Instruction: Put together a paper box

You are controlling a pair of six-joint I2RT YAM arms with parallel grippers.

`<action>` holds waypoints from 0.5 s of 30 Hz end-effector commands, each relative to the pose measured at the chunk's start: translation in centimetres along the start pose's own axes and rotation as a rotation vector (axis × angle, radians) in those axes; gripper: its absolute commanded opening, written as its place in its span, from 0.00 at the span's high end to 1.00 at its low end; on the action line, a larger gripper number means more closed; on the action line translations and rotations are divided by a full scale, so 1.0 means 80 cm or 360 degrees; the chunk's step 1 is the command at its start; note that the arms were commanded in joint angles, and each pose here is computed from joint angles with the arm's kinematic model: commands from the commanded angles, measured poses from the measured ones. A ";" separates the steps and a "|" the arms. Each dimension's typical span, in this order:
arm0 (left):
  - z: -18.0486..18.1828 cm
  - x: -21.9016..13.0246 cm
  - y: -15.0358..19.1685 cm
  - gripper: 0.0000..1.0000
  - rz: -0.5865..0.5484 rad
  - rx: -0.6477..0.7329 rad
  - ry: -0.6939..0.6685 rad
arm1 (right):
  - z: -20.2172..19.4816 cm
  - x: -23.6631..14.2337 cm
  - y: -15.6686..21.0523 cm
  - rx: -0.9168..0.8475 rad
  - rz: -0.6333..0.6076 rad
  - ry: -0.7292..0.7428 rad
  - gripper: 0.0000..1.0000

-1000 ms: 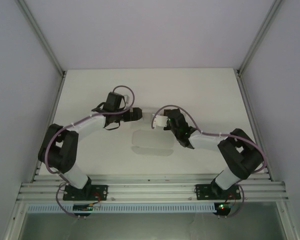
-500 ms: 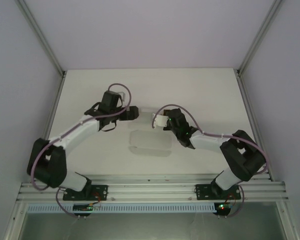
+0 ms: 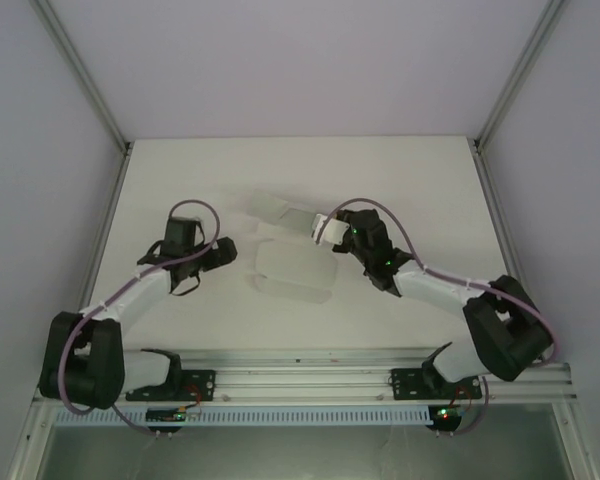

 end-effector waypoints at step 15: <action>-0.089 0.047 -0.018 0.00 -0.0119 0.0389 0.0845 | -0.003 -0.006 -0.005 0.0211 -0.0089 -0.0104 1.00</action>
Point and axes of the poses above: each hand's point on the last joint's axis, 136 mm out from that joint toward the fingers, its own x axis out along the fingers, its own z axis along the line the jaws close on, y = z × x, the point moved 8 cm from there along -x, back along the fingers, and after that the axes turned 5 degrees about -x, right-handed, at the moved point
